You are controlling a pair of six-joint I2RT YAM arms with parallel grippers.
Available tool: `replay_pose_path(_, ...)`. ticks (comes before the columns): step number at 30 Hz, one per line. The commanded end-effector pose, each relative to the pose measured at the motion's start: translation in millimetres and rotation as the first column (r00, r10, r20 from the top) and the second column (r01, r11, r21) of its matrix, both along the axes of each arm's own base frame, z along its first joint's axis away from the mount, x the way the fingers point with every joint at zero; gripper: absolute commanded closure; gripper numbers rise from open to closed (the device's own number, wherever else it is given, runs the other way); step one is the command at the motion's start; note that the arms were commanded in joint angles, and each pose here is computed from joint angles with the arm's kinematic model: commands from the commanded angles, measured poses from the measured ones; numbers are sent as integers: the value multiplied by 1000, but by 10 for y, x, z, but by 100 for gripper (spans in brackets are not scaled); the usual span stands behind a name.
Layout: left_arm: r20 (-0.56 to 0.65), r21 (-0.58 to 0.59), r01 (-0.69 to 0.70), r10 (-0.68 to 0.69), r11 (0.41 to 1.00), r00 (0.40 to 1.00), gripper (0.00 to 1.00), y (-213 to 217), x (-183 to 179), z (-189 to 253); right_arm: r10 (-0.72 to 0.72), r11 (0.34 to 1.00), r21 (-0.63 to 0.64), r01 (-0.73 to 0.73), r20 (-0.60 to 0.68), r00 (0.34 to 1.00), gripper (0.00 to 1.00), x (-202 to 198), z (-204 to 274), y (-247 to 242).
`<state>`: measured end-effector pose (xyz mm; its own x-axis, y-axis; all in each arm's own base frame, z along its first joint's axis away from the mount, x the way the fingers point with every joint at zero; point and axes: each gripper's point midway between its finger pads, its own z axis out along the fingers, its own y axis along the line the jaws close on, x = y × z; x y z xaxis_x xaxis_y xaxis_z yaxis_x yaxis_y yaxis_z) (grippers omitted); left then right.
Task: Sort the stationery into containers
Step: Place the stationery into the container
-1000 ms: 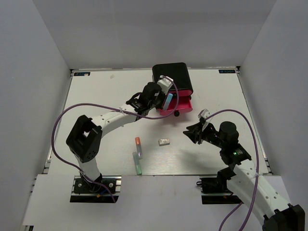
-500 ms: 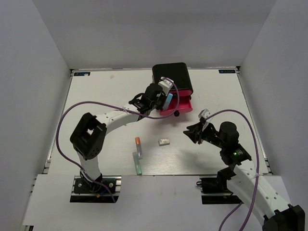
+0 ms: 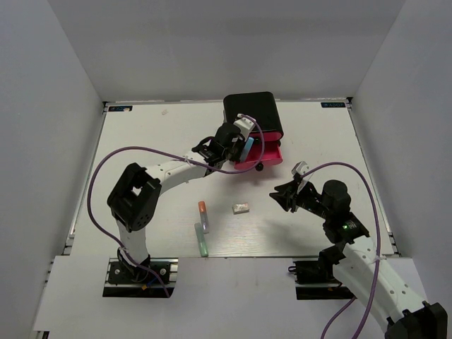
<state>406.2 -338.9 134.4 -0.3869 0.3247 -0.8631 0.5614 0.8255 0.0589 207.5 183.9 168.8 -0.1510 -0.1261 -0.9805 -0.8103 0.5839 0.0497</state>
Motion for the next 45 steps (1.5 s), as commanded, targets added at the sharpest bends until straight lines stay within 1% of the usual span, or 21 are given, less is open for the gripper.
replay_pose_path(1,37,-49,8,-6,999,999,69,-93,41,242,-3,1000,9,3,28,1000,61,16,53,-1)
replay_pose_path(2,37,-49,8,-6,999,999,69,-93,41,242,-4,1000,9,4,33,999,61,18,64,-7)
replay_pose_path(7,42,-59,17,-14,998,999,63,-101,26,268,-6,1000,10,6,33,999,61,21,67,-7)
replay_pose_path(11,33,-56,24,-22,998,999,60,-97,-2,205,-3,1000,9,3,33,999,61,17,63,-1)
replay_pose_path(12,46,-68,25,-22,997,999,60,-103,5,270,-9,1000,8,9,32,999,61,24,60,-14)
replay_pose_path(26,34,-68,41,-38,997,999,59,-116,-29,228,-6,1000,8,5,36,999,61,22,67,-8)
replay_pose_path(32,43,-86,58,-54,995,998,56,-147,-42,292,-4,1000,7,4,36,999,61,18,60,-4)
replay_pose_path(41,34,-83,65,-63,994,997,56,-147,-66,250,-5,1000,4,4,39,999,61,17,61,-13)
replay_pose_path(45,48,-95,66,-62,993,997,55,-153,-60,316,7,1000,2,-7,43,999,61,-1,62,3)
